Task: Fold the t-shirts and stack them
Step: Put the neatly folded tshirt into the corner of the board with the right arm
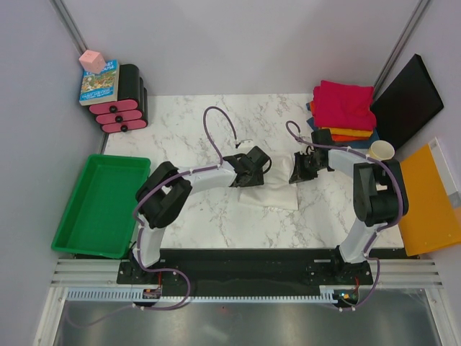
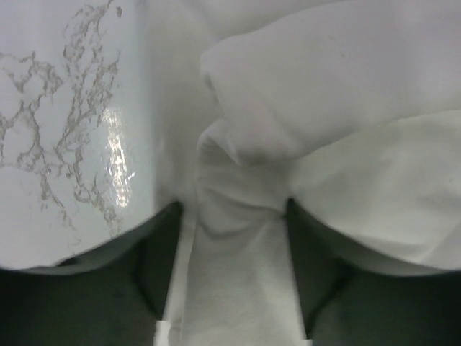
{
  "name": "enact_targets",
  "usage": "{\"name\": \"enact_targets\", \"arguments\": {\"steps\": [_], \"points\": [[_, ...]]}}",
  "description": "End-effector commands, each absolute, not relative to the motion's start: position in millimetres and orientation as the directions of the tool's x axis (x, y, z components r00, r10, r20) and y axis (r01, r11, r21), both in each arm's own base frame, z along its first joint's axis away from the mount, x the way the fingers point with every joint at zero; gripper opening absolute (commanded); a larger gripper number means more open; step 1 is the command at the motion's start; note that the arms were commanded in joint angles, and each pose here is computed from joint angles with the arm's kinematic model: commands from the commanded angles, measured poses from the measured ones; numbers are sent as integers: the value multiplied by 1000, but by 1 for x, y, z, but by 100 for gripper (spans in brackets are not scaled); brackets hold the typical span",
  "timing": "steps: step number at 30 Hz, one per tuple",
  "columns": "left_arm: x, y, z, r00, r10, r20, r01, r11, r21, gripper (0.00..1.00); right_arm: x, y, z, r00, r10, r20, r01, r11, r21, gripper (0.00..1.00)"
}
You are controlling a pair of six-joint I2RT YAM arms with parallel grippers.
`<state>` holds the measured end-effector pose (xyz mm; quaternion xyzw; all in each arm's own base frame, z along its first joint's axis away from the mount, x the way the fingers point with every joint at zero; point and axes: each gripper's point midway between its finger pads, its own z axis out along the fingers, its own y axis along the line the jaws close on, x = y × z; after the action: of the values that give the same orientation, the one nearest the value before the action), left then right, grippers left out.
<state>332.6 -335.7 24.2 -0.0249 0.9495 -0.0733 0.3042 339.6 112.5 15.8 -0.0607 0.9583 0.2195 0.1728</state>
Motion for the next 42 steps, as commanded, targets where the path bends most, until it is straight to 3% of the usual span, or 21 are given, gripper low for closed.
{"name": "enact_targets", "arguments": {"steps": [1,4,16,27,34,42], "points": [[307,-317,28,-824,-57,-564,-17,997,-75,82,317,92,13,-938,-142,-316,-230,937,262,0],[305,-316,55,-786,-87,-613,-29,994,-104,99,338,83,43,-891,-177,-419,-273,945,182,0],[256,-299,113,-716,-185,-673,-50,975,-215,100,394,87,142,-758,-178,-628,-318,941,118,0],[182,-293,76,-767,-160,-621,-75,984,-161,99,426,92,171,-716,-134,-685,-297,947,125,0],[160,-295,71,-779,-141,-611,-85,989,-120,100,487,88,219,-634,-148,-759,-282,958,49,0],[142,-286,63,-783,-173,-597,-142,985,-98,99,541,77,231,-607,-182,-774,-256,966,-27,0]]}}
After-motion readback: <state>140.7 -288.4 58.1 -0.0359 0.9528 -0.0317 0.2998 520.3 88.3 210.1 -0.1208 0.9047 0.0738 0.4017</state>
